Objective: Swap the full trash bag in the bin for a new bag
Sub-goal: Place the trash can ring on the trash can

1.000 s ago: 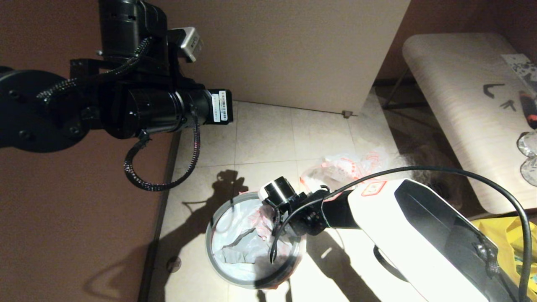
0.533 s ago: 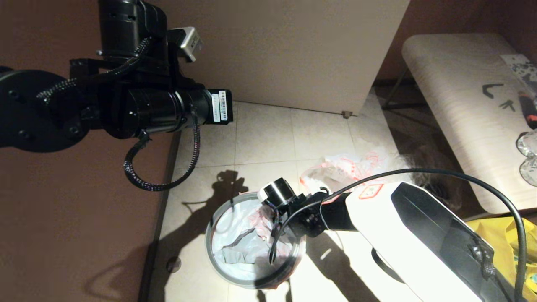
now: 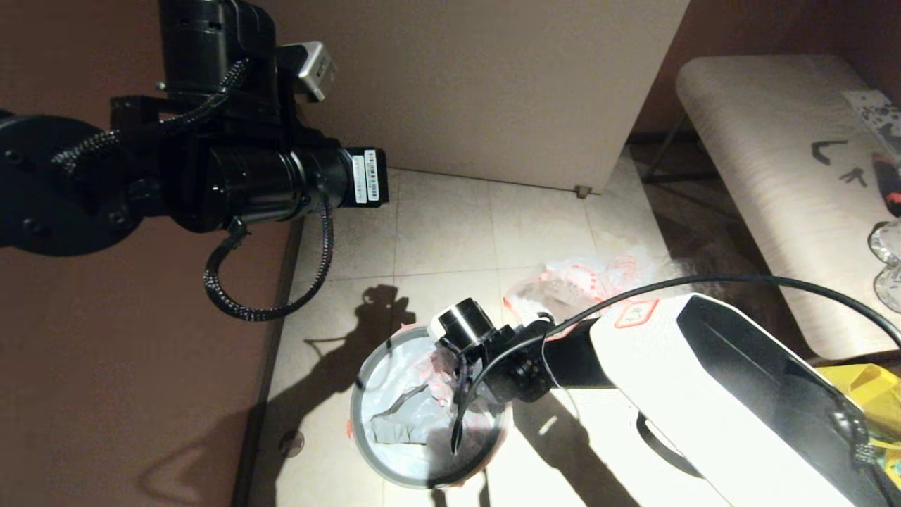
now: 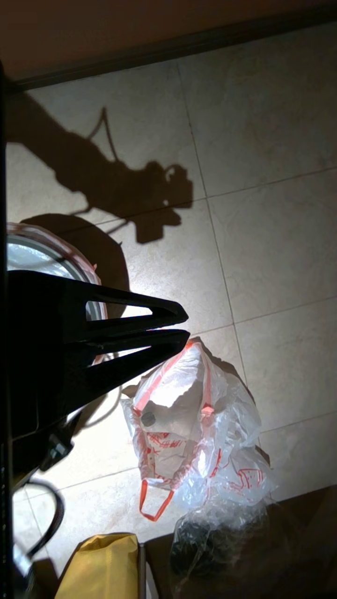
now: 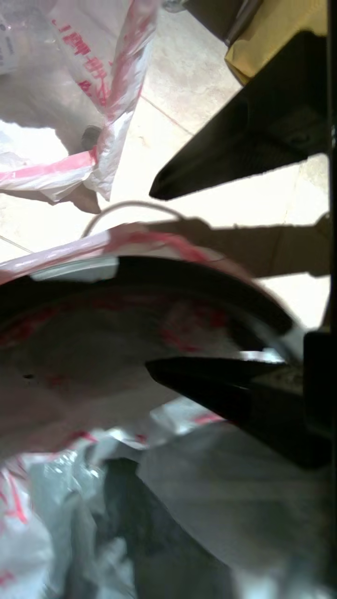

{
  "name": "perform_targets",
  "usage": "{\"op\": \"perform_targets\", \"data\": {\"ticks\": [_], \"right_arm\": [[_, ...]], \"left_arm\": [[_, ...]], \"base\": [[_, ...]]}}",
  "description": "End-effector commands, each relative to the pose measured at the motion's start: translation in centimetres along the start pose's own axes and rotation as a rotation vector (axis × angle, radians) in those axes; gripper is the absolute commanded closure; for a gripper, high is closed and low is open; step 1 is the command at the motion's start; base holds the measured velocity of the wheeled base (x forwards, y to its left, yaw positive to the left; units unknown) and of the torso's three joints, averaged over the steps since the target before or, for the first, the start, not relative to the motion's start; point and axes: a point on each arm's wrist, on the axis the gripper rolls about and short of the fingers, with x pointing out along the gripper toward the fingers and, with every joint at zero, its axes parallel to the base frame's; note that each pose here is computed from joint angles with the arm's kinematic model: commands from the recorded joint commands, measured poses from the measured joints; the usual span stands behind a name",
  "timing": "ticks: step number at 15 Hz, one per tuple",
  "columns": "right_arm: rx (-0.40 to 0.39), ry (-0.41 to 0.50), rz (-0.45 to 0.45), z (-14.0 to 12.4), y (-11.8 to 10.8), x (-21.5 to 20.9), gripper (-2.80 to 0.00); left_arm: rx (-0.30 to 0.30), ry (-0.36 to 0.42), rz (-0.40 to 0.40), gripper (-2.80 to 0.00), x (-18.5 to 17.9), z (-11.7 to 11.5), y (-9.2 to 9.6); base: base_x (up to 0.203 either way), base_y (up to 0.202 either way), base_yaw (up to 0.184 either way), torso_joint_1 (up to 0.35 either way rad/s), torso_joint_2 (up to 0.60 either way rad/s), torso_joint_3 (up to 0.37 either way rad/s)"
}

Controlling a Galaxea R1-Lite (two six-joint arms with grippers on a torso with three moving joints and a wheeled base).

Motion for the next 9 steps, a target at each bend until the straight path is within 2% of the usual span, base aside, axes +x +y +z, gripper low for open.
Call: {"op": "perform_targets", "data": {"ticks": [1, 2, 3, 4, 5, 6, 7, 8, 9], "right_arm": [[0.019, -0.022, 0.009, 0.7, -1.5, -3.5, -2.80], [0.039, -0.011, 0.033, 0.4, -2.0, -4.6, -2.80], [0.073, -0.010, 0.075, 0.4, -2.7, -5.7, -2.80], [0.105, 0.006, 0.120, 0.1, -3.2, -6.3, -2.80], [0.154, 0.016, 0.185, 0.0, -4.3, -7.2, -2.80], [0.195, 0.029, 0.275, 0.0, -5.5, -7.8, 0.00], [0.252, 0.036, 0.359, 0.2, -6.6, -8.0, 0.00], [0.347, 0.045, 0.443, 0.4, -7.8, -7.8, 0.00], [0.409, 0.057, 0.513, 0.5, -9.3, -7.3, 0.00]], "left_arm": [[-0.008, -0.008, 0.005, 0.00, -0.5, 0.2, 0.3], [-0.017, -0.005, 0.006, 0.00, -0.5, 0.2, 0.6], [-0.061, 0.016, -0.002, 0.00, -0.4, -0.3, 0.7], [-0.100, 0.053, -0.006, 0.00, -0.4, -1.2, 0.7], [-0.142, 0.128, -0.001, 0.00, -0.5, -2.9, 1.0], [-0.204, 0.209, -0.002, 0.00, -0.7, -4.9, 1.3], [-0.273, 0.285, -0.024, 0.00, -1.1, -6.8, 1.6], [-0.356, 0.376, -0.076, 0.00, -1.6, -9.0, 2.0], [-0.431, 0.459, -0.124, 0.00, -2.1, -11.1, 2.5]], "base": [[0.000, 0.000, 0.000, 0.000, 0.00, 0.000], [0.000, 0.000, 0.000, 0.000, 0.00, 0.000], [0.000, 0.000, 0.000, 0.000, 0.00, 0.000], [0.000, 0.000, 0.000, 0.000, 0.00, 0.000], [0.000, 0.000, 0.000, 0.000, 0.00, 0.000], [0.000, 0.000, 0.000, 0.000, 0.00, 0.000], [0.000, 0.000, 0.000, 0.000, 0.00, 0.000], [0.000, 0.000, 0.000, 0.000, 0.00, 0.000], [0.000, 0.000, 0.000, 0.000, 0.00, 0.000]]}}
